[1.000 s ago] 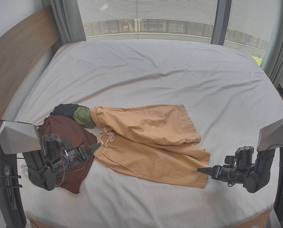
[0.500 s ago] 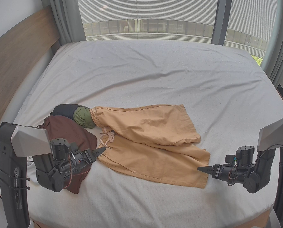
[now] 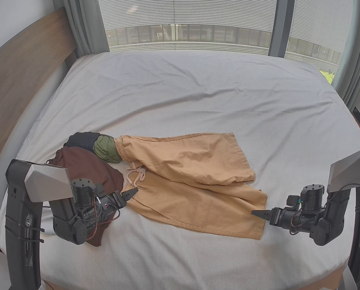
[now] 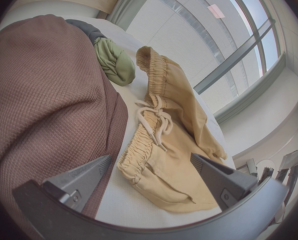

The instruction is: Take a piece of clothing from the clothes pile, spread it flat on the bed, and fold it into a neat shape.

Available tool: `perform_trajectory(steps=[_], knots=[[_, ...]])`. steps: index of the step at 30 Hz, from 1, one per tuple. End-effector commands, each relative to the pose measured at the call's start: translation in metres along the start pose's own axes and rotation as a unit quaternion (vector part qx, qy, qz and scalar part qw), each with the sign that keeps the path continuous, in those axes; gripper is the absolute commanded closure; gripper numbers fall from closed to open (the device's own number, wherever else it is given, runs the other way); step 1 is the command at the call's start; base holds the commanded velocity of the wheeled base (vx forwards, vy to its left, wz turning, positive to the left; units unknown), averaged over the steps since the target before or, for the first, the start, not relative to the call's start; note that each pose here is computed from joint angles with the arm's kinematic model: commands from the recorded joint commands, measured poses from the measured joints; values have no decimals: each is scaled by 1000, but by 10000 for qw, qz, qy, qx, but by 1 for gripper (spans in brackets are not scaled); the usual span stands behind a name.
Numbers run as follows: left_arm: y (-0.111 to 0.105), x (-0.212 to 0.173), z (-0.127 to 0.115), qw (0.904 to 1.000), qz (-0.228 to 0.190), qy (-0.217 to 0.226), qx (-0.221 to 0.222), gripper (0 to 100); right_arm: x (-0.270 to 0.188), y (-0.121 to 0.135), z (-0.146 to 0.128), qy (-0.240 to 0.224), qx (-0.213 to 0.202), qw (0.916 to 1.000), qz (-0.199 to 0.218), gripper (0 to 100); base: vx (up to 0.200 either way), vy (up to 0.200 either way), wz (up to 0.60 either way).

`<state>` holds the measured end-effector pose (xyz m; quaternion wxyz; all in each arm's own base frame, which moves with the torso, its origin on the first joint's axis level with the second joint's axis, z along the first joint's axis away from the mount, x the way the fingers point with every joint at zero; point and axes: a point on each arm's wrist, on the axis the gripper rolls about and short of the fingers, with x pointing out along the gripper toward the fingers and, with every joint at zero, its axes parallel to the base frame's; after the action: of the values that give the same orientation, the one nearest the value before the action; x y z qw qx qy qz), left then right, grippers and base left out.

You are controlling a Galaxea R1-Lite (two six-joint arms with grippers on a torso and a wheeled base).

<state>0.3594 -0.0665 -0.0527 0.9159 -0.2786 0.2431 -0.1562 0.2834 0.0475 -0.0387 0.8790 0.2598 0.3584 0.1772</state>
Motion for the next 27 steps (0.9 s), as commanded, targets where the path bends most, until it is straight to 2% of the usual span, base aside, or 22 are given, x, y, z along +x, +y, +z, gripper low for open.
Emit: perform_trajectory(steps=[1,4,5,21,27], knots=[[2,3,-2,10000,13,7,-4,0,0,0,-1,-1,1,10000,5,0,0,0,0],[4,6,-2,10000,8,-16,2,0,0,0,-1,-1,1,10000,5,0,0,0,0],[5,8,-2,10000,14,-47,5,100,0,0,0,-7,-2,10000,8,0,0,0,0],[6,9,-2,10000,2,-94,5,100,1,-1,-11,250,29,9997,-56,0,0,0,0],[6,8,-3,10000,0,-83,6,100,6,-7,-26,524,-174,9984,-123,0,0,0,0]])
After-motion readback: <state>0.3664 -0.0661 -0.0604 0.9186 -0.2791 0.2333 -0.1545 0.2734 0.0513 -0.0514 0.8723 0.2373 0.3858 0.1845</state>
